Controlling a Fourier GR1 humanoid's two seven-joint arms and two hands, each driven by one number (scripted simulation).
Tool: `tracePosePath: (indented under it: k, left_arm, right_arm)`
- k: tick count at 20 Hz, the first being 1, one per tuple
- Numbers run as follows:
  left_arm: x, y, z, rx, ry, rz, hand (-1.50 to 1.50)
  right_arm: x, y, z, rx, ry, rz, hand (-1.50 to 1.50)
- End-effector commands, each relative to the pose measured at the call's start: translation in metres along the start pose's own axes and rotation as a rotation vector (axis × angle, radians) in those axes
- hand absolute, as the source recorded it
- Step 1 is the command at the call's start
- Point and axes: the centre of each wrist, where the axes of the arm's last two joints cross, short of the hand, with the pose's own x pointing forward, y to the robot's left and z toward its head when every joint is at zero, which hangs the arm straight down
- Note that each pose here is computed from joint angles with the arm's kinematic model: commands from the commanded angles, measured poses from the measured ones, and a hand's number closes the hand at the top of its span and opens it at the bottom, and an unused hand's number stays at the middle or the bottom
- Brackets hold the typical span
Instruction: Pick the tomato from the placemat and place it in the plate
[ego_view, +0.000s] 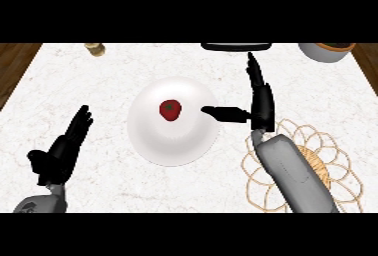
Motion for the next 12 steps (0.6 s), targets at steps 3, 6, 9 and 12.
tracePosePath:
  k: [3,6,9,12]
  left_arm:
    - [0.006,-0.001,-0.003,0.011,-0.005,-0.004,0.0]
    - [-0.006,-0.008,-0.004,0.0,-0.007,-0.007,0.0]
    - [0.002,0.005,-0.002,-0.011,0.007,-0.006,0.0]
    - [-0.005,0.014,0.011,0.008,-0.014,-0.001,0.0]
  right_arm:
    - [-0.029,-0.084,0.011,0.064,-0.062,-0.003,-1.5]
    - [-0.066,-0.117,0.005,0.086,-0.076,-0.005,-1.5]
    - [-0.077,-0.134,0.008,0.112,-0.064,-0.01,-1.5]
    - [-0.089,-0.144,0.004,0.139,-0.056,0.02,-1.5]
